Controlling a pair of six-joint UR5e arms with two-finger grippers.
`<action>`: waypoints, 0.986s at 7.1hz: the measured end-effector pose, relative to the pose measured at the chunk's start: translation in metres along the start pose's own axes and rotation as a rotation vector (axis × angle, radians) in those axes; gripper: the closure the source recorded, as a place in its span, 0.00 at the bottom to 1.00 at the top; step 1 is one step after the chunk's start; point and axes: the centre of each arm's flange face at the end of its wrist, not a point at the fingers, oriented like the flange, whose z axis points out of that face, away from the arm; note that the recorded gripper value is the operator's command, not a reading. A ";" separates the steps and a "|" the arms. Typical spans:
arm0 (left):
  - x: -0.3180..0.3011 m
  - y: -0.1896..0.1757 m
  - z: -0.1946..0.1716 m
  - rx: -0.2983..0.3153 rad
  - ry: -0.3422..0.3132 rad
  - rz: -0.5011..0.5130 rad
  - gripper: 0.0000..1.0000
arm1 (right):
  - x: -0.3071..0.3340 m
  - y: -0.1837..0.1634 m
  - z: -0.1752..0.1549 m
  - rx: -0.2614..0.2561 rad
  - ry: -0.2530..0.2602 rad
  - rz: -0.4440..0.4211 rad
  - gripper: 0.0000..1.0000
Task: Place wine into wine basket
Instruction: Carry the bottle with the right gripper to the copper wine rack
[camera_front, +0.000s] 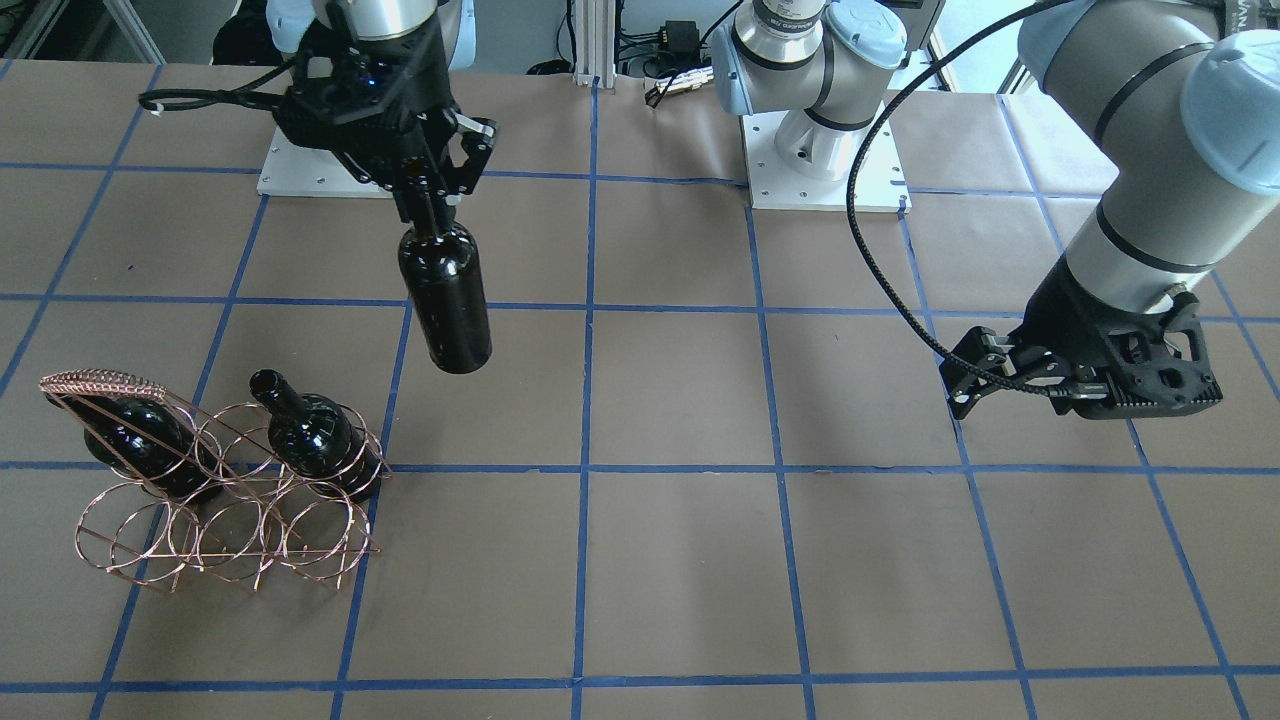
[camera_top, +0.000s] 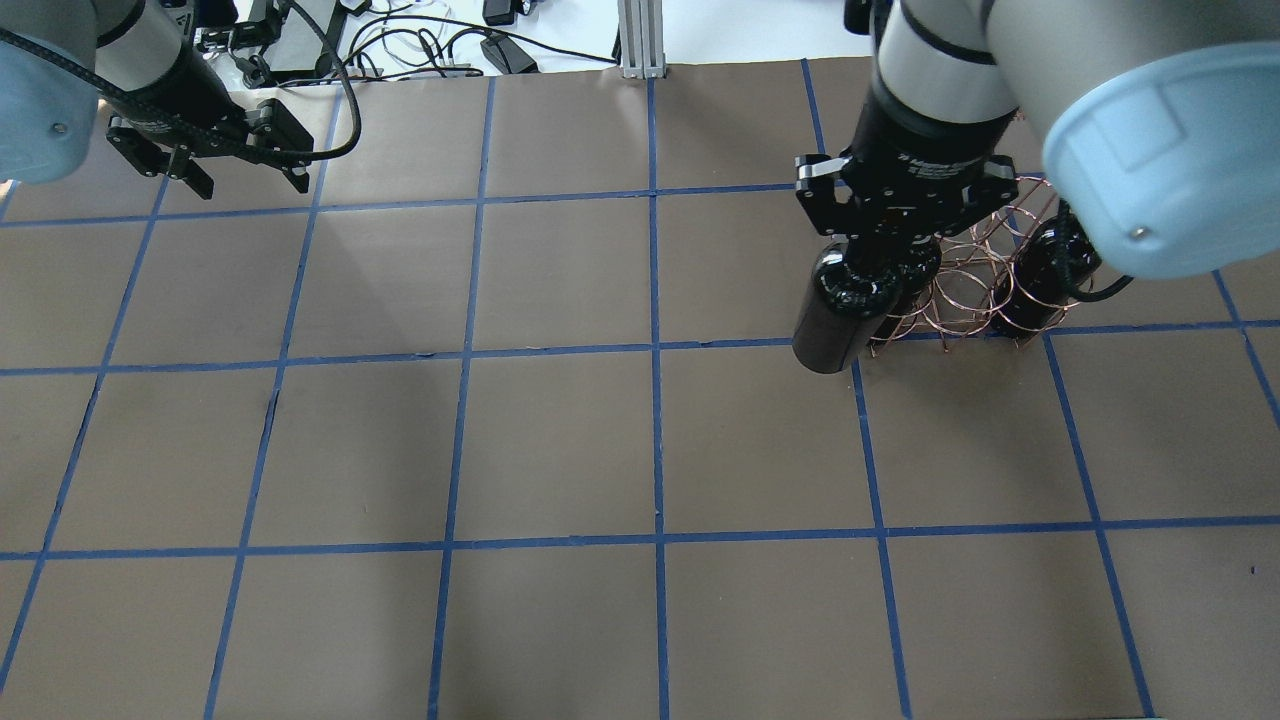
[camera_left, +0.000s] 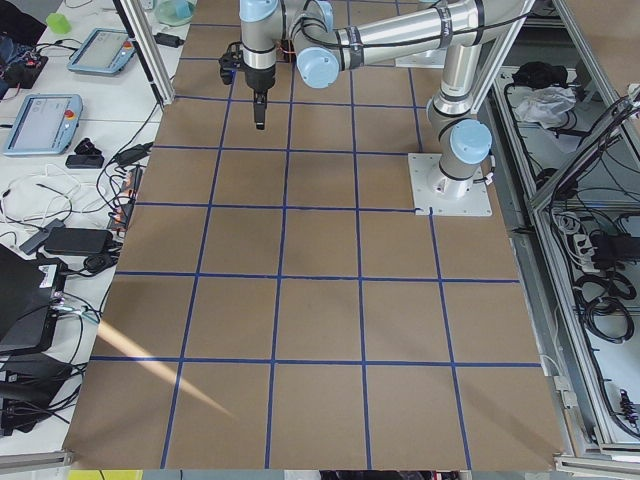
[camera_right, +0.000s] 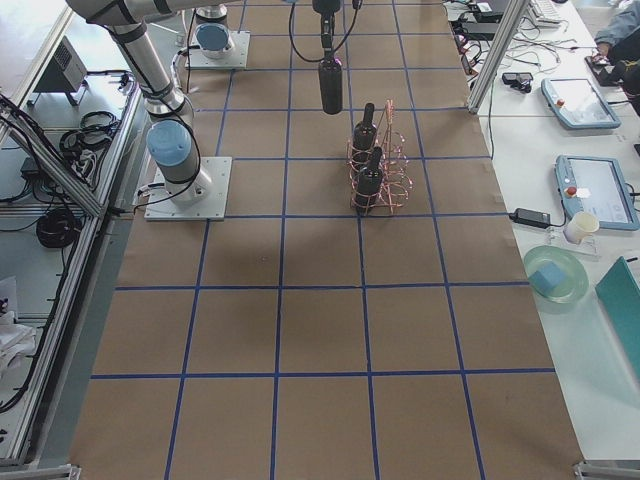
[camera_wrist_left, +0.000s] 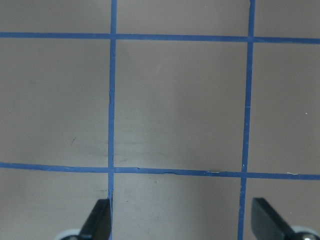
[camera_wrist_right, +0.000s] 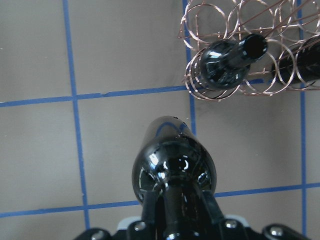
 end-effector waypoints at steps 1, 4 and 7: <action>0.000 0.000 0.001 -0.001 0.001 0.000 0.00 | 0.040 -0.014 0.000 0.000 0.007 -0.038 1.00; 0.000 -0.001 0.002 -0.004 0.003 0.000 0.00 | 0.127 -0.040 0.002 0.013 0.016 -0.063 1.00; 0.000 -0.001 0.002 -0.004 0.001 0.000 0.00 | 0.141 -0.084 0.012 0.042 0.026 -0.063 1.00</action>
